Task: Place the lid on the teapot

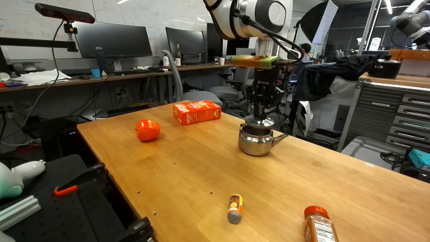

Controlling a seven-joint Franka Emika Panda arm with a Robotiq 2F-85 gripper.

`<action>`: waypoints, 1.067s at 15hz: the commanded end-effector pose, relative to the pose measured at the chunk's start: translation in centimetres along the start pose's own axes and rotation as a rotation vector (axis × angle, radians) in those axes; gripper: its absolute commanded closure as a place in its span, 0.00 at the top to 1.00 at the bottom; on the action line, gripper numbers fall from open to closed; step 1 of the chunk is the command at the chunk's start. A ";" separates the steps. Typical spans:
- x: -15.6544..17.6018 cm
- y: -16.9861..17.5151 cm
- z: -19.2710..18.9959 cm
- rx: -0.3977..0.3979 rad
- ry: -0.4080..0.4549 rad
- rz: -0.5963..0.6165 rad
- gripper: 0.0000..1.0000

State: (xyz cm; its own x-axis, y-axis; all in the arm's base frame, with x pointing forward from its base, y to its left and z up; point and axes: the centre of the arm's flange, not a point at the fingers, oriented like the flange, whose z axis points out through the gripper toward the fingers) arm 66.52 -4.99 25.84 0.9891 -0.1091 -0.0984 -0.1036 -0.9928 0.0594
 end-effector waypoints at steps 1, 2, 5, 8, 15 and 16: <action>1.3 0.0 0.1 0.012 0.001 0.020 0.07; 1.3 0.0 0.3 0.012 -0.001 0.019 0.07; 1.4 0.0 0.8 0.011 -0.003 0.019 0.07; 1.4 0.0 1.1 0.011 -0.005 0.021 0.07; 1.6 -0.2 1.4 0.007 0.007 0.027 0.07; 1.7 -0.2 1.4 0.008 0.007 0.027 0.07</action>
State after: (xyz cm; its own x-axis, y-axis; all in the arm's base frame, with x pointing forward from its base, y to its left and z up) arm 66.61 -4.99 24.39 0.9877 -0.1112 -0.1099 -0.1050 -0.9926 0.0605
